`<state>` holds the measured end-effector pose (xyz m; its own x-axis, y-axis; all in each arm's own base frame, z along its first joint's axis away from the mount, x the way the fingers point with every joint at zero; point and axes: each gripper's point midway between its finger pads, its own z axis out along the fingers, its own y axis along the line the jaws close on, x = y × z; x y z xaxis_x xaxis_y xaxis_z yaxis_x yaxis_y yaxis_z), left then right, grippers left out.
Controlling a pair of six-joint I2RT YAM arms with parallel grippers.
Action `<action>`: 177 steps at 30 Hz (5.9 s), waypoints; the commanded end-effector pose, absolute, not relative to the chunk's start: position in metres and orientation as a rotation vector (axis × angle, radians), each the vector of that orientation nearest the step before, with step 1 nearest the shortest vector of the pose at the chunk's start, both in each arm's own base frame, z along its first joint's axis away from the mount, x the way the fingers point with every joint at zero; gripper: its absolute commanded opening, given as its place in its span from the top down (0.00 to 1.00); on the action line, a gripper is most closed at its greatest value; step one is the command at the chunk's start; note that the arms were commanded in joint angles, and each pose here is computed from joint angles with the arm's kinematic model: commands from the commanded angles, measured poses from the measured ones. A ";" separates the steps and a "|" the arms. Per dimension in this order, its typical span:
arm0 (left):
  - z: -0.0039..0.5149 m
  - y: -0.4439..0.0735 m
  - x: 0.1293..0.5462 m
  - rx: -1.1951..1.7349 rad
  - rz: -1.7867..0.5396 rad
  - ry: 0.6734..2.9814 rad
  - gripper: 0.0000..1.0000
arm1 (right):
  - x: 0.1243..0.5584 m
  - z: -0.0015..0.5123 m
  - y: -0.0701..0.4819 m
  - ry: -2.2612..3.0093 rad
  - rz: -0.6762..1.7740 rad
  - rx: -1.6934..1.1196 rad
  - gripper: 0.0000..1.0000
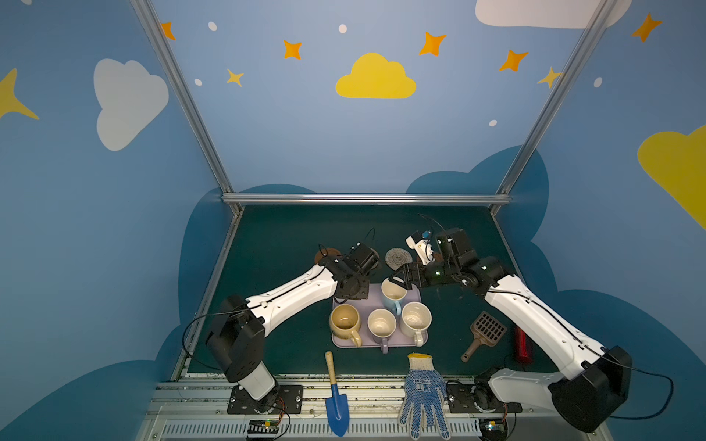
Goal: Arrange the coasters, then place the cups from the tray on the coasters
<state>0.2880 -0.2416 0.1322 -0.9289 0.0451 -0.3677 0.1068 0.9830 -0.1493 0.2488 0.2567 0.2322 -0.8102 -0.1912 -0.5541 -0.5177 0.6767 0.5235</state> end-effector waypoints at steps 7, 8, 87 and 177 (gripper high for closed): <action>0.191 -0.226 0.331 0.086 -0.383 2.580 0.97 | 0.271 0.271 0.289 2.222 0.881 -0.669 0.09; 0.193 -0.223 0.334 0.080 -0.378 2.579 0.97 | 0.273 0.271 0.291 2.224 0.878 -0.671 0.09; 0.107 -0.154 0.434 0.004 -0.225 2.737 0.97 | 0.353 0.169 0.372 2.493 0.717 -0.716 0.09; 0.244 -0.161 0.366 -0.076 -0.564 2.425 0.01 | 0.320 0.221 0.327 2.447 0.619 -0.666 0.08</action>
<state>0.3722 -0.1511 0.2299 -0.8035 -0.1575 -0.5741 0.0534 0.9414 -0.3331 0.3318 0.3392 0.2186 -0.7364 -0.3134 -0.5996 -0.5741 0.7584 0.3087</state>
